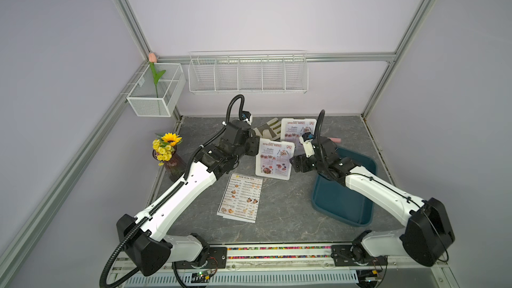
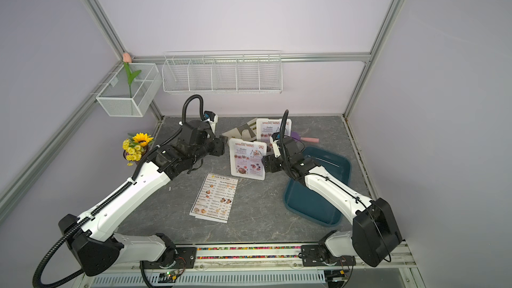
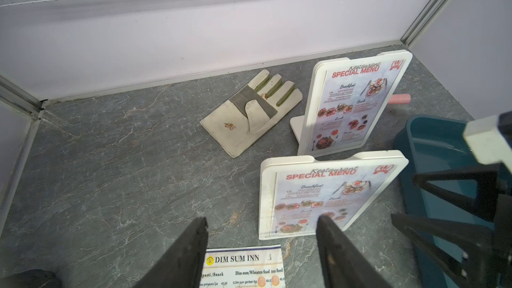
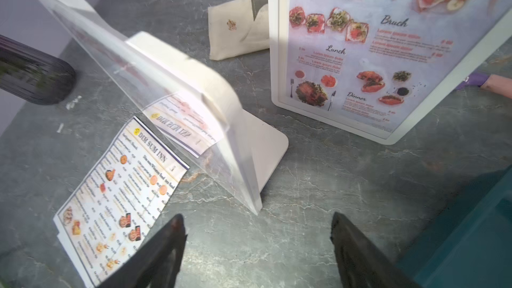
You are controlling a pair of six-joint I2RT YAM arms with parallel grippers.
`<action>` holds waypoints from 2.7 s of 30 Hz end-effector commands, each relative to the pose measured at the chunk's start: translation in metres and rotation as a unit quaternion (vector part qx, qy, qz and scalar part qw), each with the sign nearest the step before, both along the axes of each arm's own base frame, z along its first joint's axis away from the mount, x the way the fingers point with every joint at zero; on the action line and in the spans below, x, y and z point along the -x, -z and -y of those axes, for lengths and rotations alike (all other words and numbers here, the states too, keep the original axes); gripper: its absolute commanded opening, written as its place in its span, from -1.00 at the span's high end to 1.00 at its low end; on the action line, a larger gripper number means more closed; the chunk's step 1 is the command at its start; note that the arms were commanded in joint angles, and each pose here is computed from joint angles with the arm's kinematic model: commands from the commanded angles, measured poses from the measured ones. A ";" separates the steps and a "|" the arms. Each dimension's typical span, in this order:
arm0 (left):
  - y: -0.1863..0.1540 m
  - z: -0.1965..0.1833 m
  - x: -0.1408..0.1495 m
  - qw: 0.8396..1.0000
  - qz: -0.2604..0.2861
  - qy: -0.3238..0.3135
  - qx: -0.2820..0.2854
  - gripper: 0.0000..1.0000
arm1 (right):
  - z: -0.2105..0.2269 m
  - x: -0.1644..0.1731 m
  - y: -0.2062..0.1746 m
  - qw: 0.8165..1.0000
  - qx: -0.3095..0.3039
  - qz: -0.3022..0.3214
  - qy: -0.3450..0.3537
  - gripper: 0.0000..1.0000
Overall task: Replace the menus in the menu holders
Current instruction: Adjust the menu holder at the center of the board.
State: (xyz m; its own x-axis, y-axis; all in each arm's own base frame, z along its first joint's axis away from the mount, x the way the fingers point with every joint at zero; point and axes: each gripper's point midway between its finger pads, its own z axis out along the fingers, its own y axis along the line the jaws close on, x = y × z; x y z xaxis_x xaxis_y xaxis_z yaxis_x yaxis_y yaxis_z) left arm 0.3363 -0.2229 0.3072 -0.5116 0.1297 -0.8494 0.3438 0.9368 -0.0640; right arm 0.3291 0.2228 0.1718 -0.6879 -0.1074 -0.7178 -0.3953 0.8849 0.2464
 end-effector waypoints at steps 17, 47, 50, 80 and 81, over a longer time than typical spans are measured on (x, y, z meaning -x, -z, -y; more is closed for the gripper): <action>-0.005 -0.005 0.002 1.000 0.005 0.001 -0.006 -0.29 | -0.044 -0.035 0.012 0.997 -0.065 0.041 0.012 0.46; 0.105 -0.047 0.025 0.988 -0.113 -0.084 -0.063 -0.41 | -0.085 -0.042 0.032 0.997 -0.044 0.018 -0.056 0.50; 0.127 -0.047 0.020 0.985 -0.126 -0.100 -0.067 -0.40 | -0.087 -0.042 0.031 0.997 -0.047 0.018 -0.061 0.50; 0.161 -0.068 -0.035 0.976 -0.120 -0.177 -0.031 -0.33 | -0.094 -0.046 0.014 0.996 -0.046 0.021 -0.071 0.44; 0.155 -0.071 -0.032 0.976 -0.117 -0.179 -0.029 -0.33 | -0.091 -0.043 0.005 0.996 -0.044 0.022 -0.073 0.42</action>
